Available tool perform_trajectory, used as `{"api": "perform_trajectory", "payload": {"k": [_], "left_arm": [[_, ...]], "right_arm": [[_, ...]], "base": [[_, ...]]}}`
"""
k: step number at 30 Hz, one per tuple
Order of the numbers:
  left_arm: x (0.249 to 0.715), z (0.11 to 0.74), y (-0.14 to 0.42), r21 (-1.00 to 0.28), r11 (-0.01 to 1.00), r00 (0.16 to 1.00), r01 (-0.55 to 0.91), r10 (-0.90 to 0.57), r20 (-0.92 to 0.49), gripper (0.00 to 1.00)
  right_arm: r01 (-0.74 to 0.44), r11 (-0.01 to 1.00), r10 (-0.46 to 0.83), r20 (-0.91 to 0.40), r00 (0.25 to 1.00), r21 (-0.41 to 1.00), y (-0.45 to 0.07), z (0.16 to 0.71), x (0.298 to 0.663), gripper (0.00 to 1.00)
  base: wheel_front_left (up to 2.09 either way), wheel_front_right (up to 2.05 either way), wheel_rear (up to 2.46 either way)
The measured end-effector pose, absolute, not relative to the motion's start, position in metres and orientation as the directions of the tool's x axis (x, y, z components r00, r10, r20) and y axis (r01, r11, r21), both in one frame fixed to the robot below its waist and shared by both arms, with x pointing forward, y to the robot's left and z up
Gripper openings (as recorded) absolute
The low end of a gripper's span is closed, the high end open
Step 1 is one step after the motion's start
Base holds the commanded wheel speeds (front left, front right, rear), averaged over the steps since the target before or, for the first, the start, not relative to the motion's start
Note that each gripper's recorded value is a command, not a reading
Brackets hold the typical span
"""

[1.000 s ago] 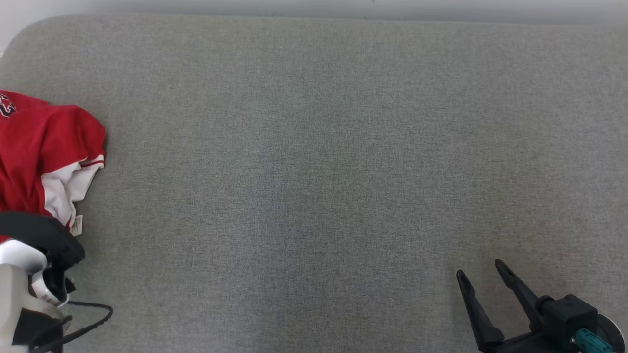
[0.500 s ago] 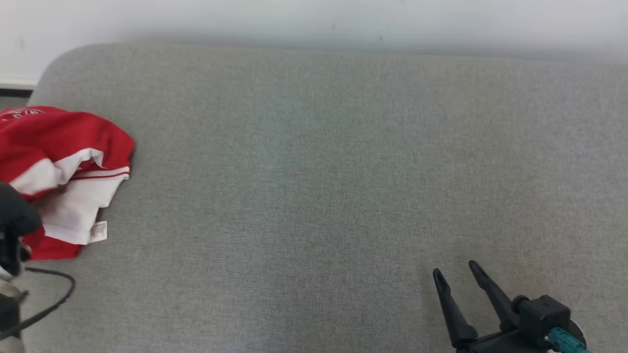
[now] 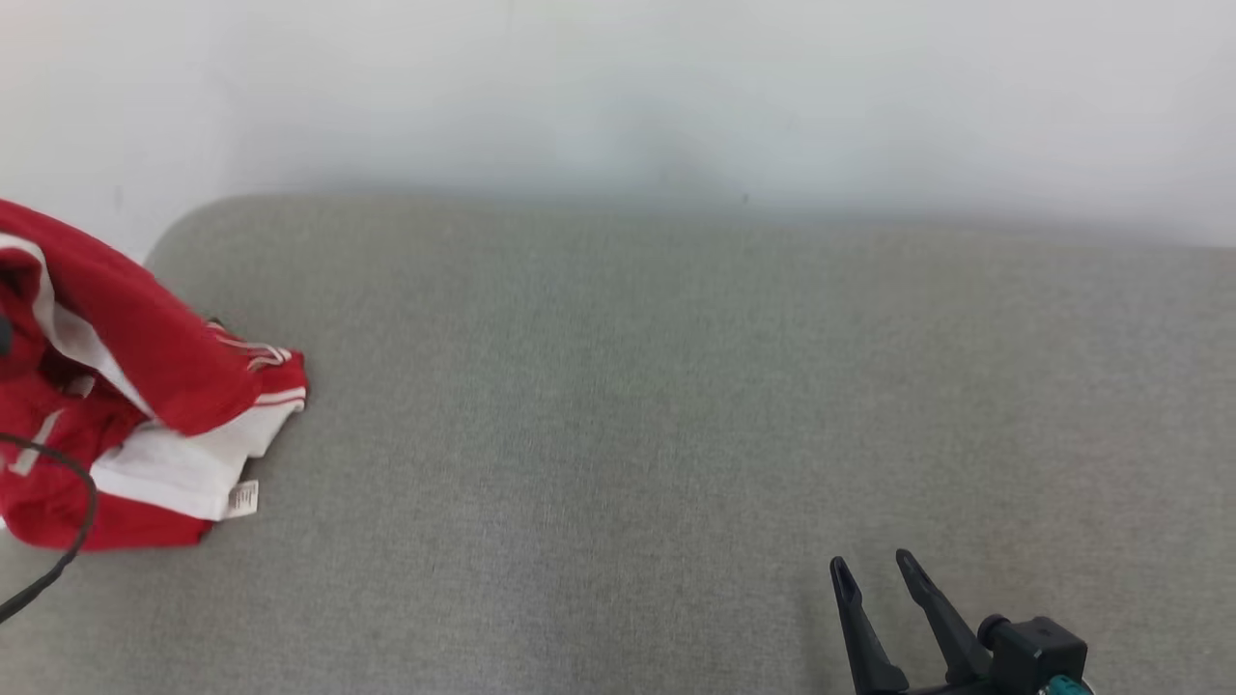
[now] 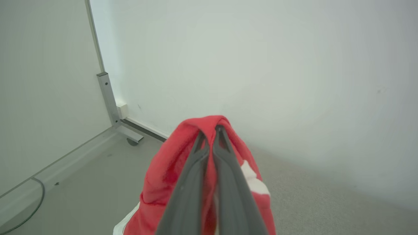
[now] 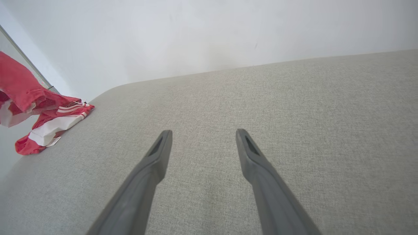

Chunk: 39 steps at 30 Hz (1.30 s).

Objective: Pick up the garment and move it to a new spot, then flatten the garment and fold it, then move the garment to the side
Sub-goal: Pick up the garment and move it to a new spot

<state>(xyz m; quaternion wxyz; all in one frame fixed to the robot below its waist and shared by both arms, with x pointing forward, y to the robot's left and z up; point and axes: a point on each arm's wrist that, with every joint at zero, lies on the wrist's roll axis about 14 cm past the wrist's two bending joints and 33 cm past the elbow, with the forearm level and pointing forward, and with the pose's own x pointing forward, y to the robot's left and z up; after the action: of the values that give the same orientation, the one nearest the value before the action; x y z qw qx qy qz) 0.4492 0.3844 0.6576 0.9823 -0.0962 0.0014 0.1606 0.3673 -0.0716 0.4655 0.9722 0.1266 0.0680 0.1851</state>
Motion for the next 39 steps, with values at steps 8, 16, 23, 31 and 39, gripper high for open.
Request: {"api": "perform_trajectory", "payload": {"k": [8, 16, 23, 31, 39], "left_arm": [[0.445, 0.738, 0.332, -0.239, 0.965, 0.972, -0.109, 0.154, 0.178, 0.00], [0.459, 0.776, 0.229, -0.282, 0.939, 0.942, 0.195, -0.099, 0.320, 0.00], [0.459, 0.779, 0.127, -0.332, 0.830, 0.862, 0.449, -0.303, 0.407, 0.00], [0.456, 0.741, 0.021, -0.381, 0.686, 0.781, 0.621, -0.495, 0.382, 0.00], [0.461, 0.655, -0.054, -0.401, 0.656, 0.762, 0.640, -0.611, 0.215, 0.00]], "right_arm": [[-0.267, 0.923, 0.281, -0.012, 0.960, 0.276, -0.099, 0.483, 0.357, 1.00], [-0.152, 0.949, 0.155, 0.009, 0.988, 0.277, -0.139, 0.487, 0.343, 1.00], [-0.045, 0.964, 0.041, 0.024, 0.999, 0.261, -0.175, 0.492, 0.327, 1.00], [0.070, 0.967, -0.075, 0.013, 0.997, 0.244, -0.210, 0.493, 0.305, 1.00], [0.140, 0.960, -0.141, -0.015, 0.990, 0.242, -0.227, 0.487, 0.289, 1.00]], "base": [[0.00, 0.00, 0.00], [0.00, 0.00, 0.00], [0.00, 0.00, 0.00], [0.00, 0.00, 0.00], [0.00, 0.00, 0.00]]}}
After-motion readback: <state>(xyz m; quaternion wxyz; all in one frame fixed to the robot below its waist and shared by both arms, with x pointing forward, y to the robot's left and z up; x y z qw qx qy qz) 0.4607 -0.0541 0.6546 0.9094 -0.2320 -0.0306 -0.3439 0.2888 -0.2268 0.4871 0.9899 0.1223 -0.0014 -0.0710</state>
